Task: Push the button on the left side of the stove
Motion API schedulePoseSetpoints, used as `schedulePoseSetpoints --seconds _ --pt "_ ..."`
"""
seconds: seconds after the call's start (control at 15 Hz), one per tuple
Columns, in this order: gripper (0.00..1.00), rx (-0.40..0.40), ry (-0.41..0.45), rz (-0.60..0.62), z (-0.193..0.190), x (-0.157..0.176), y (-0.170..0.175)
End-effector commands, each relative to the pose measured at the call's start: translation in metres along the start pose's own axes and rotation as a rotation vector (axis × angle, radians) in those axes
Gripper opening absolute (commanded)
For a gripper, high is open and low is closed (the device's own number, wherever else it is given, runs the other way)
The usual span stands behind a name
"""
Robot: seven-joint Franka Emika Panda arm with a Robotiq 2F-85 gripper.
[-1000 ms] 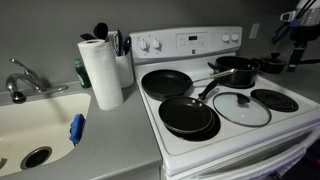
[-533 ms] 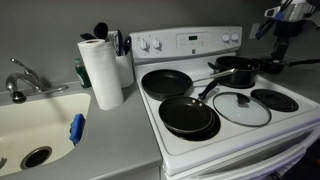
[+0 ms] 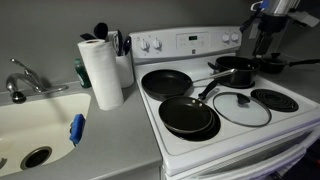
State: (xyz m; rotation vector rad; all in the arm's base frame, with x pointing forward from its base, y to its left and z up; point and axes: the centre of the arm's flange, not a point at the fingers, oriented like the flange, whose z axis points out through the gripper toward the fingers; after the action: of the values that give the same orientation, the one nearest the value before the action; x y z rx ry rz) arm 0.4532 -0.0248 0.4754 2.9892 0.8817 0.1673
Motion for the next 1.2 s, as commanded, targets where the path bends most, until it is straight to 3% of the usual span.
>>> schedulePoseSetpoints --seconds 0.0,0.07,0.4,0.53,1.13 --pt "1.00 0.026 0.023 -0.090 0.004 0.011 0.008" --pt "1.00 0.021 0.021 -0.045 0.002 0.007 -0.001" --pt "1.00 0.018 0.051 -0.062 0.006 0.007 -0.001" --pt "1.00 0.000 0.056 -0.089 0.010 0.028 0.000" --pt "1.00 0.049 0.262 -0.302 0.036 0.151 -0.035"
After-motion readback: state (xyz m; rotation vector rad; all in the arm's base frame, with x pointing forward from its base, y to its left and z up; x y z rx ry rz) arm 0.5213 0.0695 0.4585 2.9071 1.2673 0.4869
